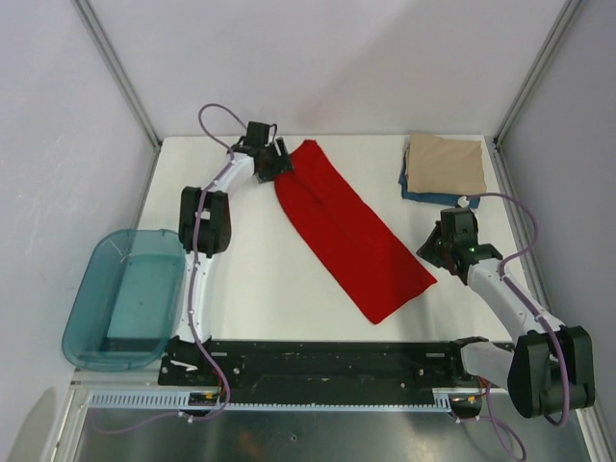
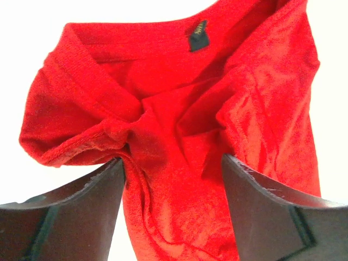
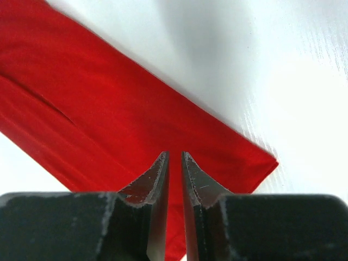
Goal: Fold and stack the t-shirts
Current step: Rotate the tshirt 90 degrees
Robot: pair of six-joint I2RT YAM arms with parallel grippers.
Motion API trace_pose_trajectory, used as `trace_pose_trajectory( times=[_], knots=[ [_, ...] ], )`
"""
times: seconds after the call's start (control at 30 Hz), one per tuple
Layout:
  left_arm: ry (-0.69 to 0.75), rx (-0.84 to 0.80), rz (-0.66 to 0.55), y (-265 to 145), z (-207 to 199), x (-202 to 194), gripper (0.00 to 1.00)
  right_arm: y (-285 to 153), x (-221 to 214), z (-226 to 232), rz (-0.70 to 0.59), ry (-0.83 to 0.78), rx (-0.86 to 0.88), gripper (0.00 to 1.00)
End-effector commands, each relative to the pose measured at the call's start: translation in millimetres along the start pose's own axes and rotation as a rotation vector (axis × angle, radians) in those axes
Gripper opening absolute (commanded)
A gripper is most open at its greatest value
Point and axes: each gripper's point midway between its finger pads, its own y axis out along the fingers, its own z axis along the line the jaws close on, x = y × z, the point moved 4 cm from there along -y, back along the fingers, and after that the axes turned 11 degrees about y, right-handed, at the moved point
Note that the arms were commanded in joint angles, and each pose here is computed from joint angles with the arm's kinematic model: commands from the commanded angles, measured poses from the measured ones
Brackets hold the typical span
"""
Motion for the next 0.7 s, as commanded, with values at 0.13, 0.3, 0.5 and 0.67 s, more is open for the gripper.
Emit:
trace_pose_trajectory(
  times=[0.13, 0.3, 0.5, 0.67],
  knots=[
    [0.121, -0.226, -0.023, -9.9, -13.3, 33.1, 0.84, 2.9, 6.3, 2.6, 0.005, -0.075, -0.011, 0.19],
    [0.153, -0.160, -0.089, -48.6, -7.2, 52.7, 0.85, 13.0, -1.4, -8.6, 0.049, -0.104, -0.069, 0.19],
    [0.054, 0.081, -0.109, -90.7, 38.7, 44.9, 0.70, 16.8, -8.5, -21.9, 0.079, -0.106, -0.145, 0.19],
    [0.011, 0.083, -0.052, -110.2, 33.0, 12.0, 0.60, 11.4, -13.6, -16.7, 0.072, -0.136, -0.133, 0.19]
  ],
)
